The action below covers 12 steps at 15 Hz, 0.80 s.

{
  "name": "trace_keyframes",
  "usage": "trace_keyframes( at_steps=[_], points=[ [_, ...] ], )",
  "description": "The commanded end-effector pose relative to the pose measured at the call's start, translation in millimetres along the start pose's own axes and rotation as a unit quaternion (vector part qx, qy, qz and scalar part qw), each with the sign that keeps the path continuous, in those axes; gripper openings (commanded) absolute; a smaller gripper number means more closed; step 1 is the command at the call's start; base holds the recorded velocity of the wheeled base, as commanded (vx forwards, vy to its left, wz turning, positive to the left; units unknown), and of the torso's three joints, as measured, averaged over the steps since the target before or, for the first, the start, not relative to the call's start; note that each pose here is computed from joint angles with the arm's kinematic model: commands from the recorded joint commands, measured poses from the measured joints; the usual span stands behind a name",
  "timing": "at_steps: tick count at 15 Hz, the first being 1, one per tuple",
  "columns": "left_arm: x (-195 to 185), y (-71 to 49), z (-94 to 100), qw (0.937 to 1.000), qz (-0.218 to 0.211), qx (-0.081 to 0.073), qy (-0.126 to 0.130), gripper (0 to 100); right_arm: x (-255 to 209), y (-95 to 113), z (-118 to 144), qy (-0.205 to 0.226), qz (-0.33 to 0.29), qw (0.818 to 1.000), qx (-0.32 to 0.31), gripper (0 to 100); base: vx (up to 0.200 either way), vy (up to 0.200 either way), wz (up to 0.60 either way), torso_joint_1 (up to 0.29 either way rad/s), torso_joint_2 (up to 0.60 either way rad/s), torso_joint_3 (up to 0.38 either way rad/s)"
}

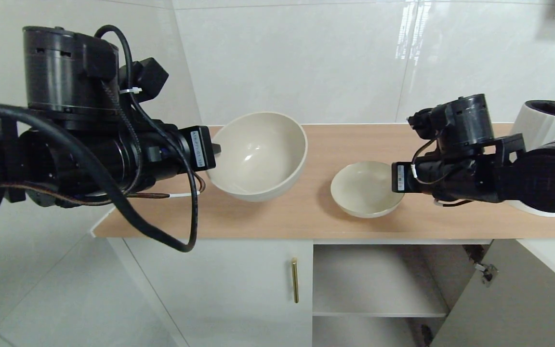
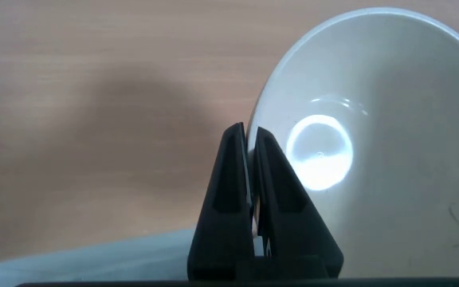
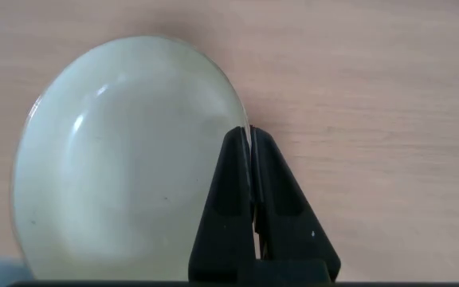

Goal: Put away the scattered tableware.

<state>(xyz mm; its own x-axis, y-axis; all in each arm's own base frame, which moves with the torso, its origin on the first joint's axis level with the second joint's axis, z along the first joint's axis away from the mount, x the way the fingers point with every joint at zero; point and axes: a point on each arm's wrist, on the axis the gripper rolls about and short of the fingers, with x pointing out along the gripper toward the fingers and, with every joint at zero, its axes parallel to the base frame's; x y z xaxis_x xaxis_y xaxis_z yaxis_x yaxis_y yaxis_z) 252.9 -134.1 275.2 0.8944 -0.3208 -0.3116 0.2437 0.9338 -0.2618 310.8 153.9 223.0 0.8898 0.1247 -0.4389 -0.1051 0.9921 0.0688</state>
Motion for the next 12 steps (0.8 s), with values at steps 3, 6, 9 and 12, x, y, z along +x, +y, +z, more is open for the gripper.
trace_keyframes(
  at_steps=[3,6,9,12],
  points=[
    [-20.6,2.2,-1.8,1.0000,-0.006,-0.001,-0.007,0,-64.8,-10.1,15.7,-0.056,0.023,0.998,0.017,0,0.000,0.000,0.00,0.000,0.00,0.000],
    [-32.2,6.1,-8.6,1.0000,-0.004,-0.002,-0.003,0,-74.6,-14.0,5.9,-0.048,0.024,0.998,0.013,0,0.000,0.000,0.00,0.000,0.00,0.000],
    [-33.3,12.5,-30.9,0.9994,0.002,0.006,0.033,0,-86.5,-17.0,-23.4,-0.015,0.029,0.999,0.010,0,0.000,0.000,0.00,0.000,0.00,0.000],
    [-55.2,15.9,-40.8,0.9994,-0.007,0.007,0.034,0,-122.6,-22.6,-41.1,-0.020,0.056,0.998,0.004,0,0.000,0.000,0.00,0.000,0.00,0.000]
  ],
)
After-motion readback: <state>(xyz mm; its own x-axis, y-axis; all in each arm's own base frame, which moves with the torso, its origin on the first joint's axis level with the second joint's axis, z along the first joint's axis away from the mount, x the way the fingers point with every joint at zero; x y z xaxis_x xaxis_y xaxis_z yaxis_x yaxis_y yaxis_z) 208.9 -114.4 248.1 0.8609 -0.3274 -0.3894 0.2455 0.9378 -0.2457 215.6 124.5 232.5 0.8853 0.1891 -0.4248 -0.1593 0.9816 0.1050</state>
